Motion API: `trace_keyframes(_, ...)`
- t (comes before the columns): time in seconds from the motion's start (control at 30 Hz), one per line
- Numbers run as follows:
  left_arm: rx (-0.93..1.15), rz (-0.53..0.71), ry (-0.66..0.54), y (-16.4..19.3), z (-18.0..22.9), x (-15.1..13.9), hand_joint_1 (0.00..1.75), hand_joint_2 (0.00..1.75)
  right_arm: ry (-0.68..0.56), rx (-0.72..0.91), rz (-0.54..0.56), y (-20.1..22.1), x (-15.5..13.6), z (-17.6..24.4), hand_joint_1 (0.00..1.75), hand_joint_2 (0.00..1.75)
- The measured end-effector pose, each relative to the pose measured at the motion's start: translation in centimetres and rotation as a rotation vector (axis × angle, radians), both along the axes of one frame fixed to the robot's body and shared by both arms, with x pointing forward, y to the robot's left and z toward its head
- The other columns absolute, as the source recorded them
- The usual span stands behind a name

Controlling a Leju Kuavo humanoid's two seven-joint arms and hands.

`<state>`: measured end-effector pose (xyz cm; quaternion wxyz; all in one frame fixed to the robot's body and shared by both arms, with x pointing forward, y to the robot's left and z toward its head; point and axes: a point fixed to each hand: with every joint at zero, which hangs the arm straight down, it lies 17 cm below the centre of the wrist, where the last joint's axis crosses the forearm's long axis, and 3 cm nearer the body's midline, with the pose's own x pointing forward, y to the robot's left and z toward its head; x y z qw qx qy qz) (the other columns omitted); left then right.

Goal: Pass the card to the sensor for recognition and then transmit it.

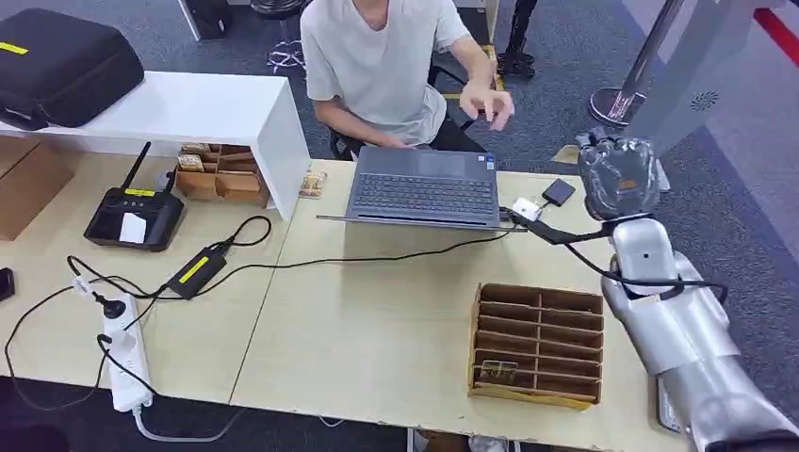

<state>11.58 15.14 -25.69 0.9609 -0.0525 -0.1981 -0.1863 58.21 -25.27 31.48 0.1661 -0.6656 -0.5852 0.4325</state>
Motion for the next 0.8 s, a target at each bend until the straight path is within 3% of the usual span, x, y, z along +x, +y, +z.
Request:
trace_keyframes(0.17, 0.0, -0.005, -0.001, 0.0, 0.0, 0.0, 0.0, 1.75, 0.015, -0.008, 0.004, 0.9, 0.6, -0.2, 1.75, 1.75)
trace_keyframes(0.33, 0.001, -0.014, -0.002, -0.1, 0.0, 0.0, 0.0, 1.75, 0.072, -0.04, 0.007, 4.0, 3.4, 0.1, 1.75, 1.75)
trace_keyframes(0.6, 0.0, -0.018, -0.003, -0.1, 0.0, 0.0, 0.0, 1.75, 0.11, -0.043, 0.0, 5.0, 4.6, -0.4, 1.75, 1.75)
trace_keyframes(0.63, -0.001, -0.019, -0.002, -0.1, 0.0, 0.0, 0.0, 1.75, 0.114, -0.044, 0.001, 5.1, 4.6, -0.6, 0.0, 1.75)
trace_keyframes(0.8, -0.002, -0.035, 0.005, -0.2, 0.0, 0.0, 0.0, 1.75, 0.13, -0.051, 0.008, 5.4, 4.6, -1.6, 0.0, 1.75)
